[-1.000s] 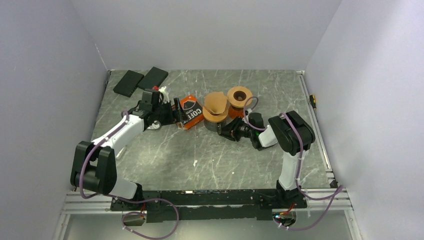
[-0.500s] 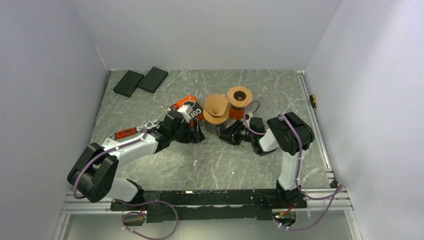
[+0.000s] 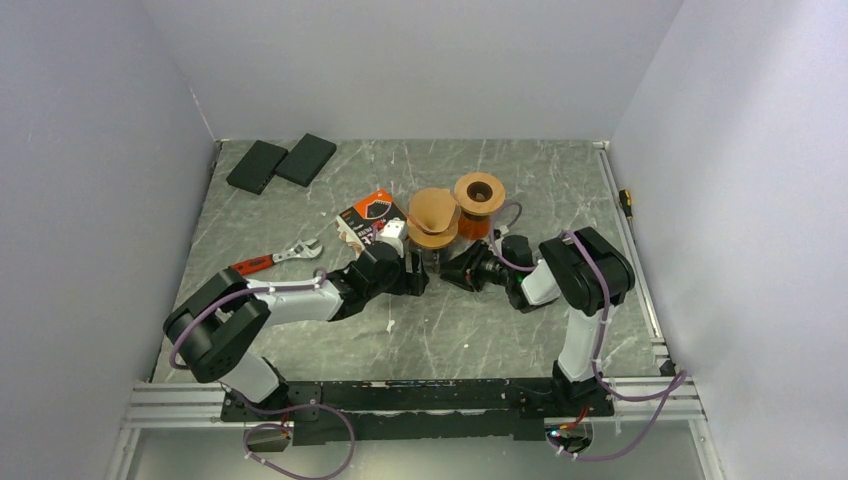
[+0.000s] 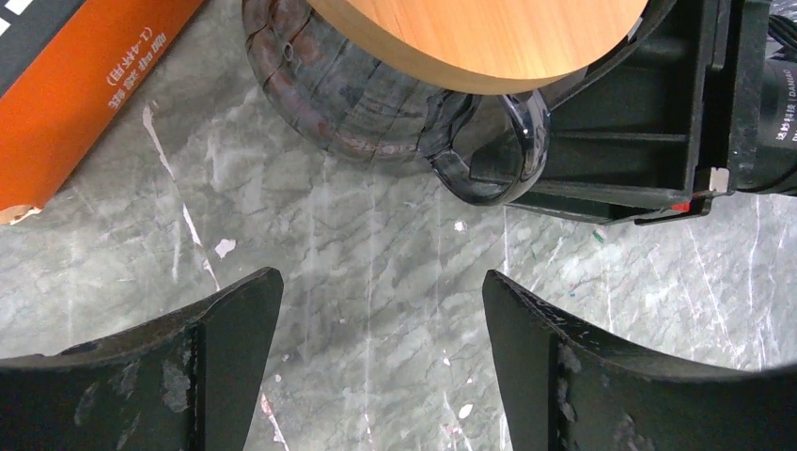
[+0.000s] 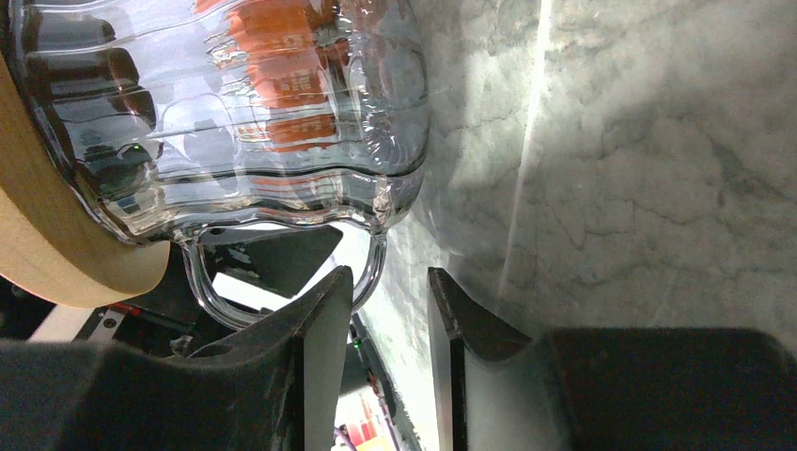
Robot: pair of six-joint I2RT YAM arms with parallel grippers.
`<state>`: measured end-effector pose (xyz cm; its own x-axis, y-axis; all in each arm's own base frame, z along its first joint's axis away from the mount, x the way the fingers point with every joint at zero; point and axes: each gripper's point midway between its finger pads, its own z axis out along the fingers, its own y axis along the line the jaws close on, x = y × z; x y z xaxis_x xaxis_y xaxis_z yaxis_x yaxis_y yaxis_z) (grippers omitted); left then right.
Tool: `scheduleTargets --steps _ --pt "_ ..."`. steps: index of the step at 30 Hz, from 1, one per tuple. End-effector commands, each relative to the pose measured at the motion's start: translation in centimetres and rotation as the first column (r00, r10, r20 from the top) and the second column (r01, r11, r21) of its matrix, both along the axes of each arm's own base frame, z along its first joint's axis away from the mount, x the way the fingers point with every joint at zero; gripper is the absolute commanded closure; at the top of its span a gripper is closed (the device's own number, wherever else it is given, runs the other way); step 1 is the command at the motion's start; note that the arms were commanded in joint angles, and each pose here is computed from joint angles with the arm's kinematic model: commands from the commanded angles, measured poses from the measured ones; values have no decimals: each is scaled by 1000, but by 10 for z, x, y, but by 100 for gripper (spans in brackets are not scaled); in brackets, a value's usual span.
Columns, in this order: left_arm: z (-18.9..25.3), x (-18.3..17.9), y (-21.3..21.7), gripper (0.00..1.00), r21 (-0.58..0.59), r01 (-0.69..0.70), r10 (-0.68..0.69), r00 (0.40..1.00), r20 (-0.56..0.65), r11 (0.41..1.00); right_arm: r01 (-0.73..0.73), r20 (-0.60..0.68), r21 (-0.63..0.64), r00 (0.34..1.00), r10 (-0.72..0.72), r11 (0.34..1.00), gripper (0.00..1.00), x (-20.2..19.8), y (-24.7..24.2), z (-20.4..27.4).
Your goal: Place the coffee filter in the dripper
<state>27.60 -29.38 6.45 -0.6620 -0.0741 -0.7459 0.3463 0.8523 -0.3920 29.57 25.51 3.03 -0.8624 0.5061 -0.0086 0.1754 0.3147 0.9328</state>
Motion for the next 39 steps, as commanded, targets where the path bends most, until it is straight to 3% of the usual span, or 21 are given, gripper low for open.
scheduleTargets --steps 1,4,12,22,28,39 --pt "21 15 -16 17 -74 -25 31 997 74 997 -11 67 9 998 10 1000 63 2 2 13" --pt "26 17 -17 18 -81 -22 29 996 89 997 -23 59 37 998 21 999 68 1 9 14" --pt "34 14 -13 20 -75 -17 25 994 105 997 -85 64 63 995 81 994 69 -6 34 15" --pt "34 17 -22 26 -80 3 7 992 124 997 -58 62 15 996 57 998 59 -14 23 15" --pt "31 22 -30 40 -78 22 -11 991 135 997 -16 51 -17 999 17 1000 52 -14 7 13" --pt "26 26 -38 51 -43 32 -25 988 153 999 12 80 -94 997 -5 995 48 -11 -15 15"
